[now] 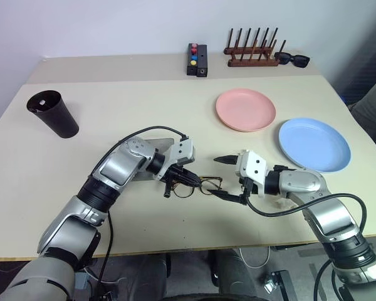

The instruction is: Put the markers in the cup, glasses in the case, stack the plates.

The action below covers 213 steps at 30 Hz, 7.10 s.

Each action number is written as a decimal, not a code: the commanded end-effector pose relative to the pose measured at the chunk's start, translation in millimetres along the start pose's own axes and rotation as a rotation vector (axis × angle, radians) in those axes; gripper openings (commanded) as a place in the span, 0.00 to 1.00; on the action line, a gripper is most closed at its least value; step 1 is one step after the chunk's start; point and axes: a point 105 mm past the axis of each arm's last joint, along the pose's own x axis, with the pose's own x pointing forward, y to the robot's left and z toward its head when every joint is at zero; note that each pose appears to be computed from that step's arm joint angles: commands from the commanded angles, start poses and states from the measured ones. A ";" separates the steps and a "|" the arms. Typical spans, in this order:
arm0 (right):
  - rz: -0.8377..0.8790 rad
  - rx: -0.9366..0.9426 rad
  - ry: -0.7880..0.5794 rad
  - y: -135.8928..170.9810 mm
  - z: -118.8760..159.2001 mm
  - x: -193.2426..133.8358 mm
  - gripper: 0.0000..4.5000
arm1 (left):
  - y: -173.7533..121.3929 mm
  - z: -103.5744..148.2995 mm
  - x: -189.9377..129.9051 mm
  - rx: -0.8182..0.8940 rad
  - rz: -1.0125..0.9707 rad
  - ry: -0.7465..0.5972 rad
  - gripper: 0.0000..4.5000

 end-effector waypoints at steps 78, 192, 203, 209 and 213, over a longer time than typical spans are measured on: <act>0.075 -0.046 -0.156 7.1 40.3 24.9 1.00 | 72.0 -67.3 -179.7 0.003 0.744 0.037 0.01; -0.414 -0.102 0.257 -59.9 -34.5 -81.1 0.66 | -30.9 31.7 -44.2 -0.062 0.389 -0.672 0.00; -0.459 -0.046 0.329 -70.5 -69.3 -74.5 0.47 | -32.4 30.2 -45.1 -0.075 0.414 -0.680 0.00; -0.465 -0.061 0.299 -71.7 -60.1 -76.4 0.00 | -32.7 30.3 -43.0 -0.076 0.406 -0.684 0.00; -0.538 -0.103 0.266 -85.5 -44.9 -85.6 0.00 | -31.9 30.0 -42.1 -0.077 0.404 -0.685 0.00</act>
